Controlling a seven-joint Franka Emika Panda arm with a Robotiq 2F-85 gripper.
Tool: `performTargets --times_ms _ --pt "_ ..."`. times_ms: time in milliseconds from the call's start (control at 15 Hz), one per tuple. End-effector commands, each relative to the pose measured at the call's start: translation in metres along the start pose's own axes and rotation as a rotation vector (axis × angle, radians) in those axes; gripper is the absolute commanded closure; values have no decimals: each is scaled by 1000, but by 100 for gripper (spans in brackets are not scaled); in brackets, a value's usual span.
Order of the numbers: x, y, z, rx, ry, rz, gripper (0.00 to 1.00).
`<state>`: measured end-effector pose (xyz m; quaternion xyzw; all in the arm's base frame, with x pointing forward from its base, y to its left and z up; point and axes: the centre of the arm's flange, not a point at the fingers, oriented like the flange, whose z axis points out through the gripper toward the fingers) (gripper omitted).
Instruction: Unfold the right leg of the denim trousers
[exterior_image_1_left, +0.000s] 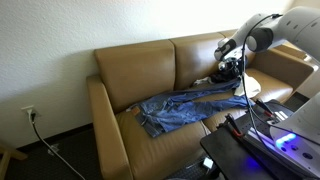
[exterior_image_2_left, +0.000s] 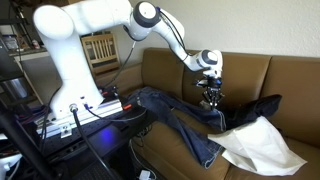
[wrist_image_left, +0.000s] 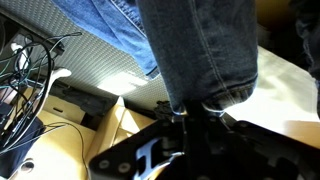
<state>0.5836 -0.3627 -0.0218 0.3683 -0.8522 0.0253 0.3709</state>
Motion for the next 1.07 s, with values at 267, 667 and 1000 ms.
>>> performTargets --times_ms 267,667,1000 --pt "16 -54 -86 118 -94 54 44" --pt "76 -13 -216 182 -343 -104 2" --pt "81 -11 -253 237 -346 -115 0"
